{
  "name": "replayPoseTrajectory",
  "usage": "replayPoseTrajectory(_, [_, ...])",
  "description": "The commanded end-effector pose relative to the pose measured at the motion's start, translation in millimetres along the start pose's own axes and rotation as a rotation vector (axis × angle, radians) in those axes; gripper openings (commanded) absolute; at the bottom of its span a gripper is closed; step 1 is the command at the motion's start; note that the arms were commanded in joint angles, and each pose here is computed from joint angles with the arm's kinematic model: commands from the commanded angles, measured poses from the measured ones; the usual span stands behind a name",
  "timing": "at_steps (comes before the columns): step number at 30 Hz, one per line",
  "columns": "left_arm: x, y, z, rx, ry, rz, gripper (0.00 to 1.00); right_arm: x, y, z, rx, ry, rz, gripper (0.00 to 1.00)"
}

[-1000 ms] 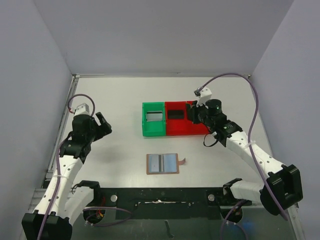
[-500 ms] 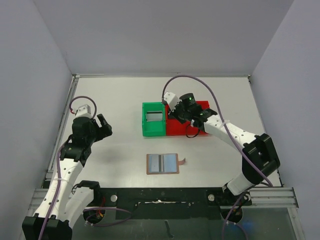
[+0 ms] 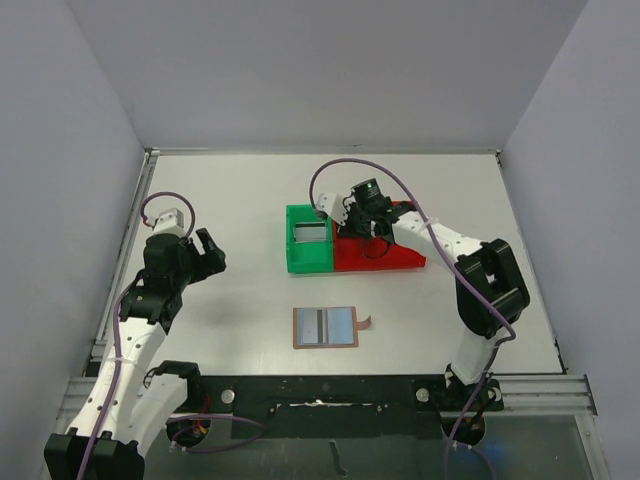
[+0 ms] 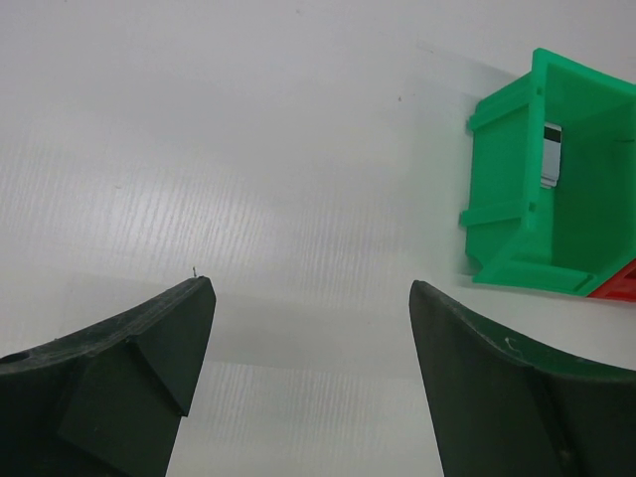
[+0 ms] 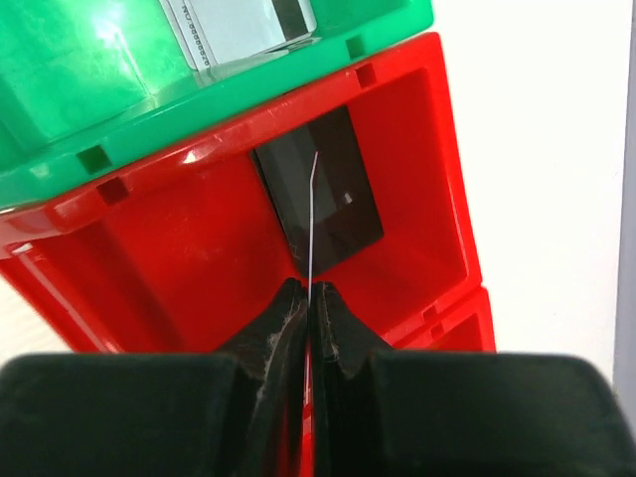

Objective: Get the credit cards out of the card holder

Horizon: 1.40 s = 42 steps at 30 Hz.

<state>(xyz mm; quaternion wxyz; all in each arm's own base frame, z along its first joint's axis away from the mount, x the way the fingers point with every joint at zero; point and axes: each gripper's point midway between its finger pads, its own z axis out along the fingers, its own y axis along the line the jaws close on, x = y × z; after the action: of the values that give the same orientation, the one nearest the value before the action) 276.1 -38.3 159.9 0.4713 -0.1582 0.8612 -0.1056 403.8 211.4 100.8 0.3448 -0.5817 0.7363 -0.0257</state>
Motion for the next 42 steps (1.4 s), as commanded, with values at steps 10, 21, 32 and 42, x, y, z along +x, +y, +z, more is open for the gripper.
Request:
replayPoseTrajectory(10, [-18, -17, -3, 0.089, -0.056, 0.028, 0.80, -5, -40, 27, 0.051, 0.057, -0.166, 0.00])
replayPoseTrajectory(21, [-18, -15, -3, 0.077, -0.058, 0.031, 0.80, -2, -45, 50, 0.075, 0.066, -0.214, 0.00])
replayPoseTrajectory(32, [-17, -15, -2, 0.077, -0.053, 0.032, 0.80, 8, -22, 55, -0.006, 0.082, -0.249, 0.14])
replayPoseTrajectory(42, [-15, -16, -1, 0.083, -0.045, 0.033, 0.80, 6, -22, 44, -0.001, 0.083, -0.225, 0.36])
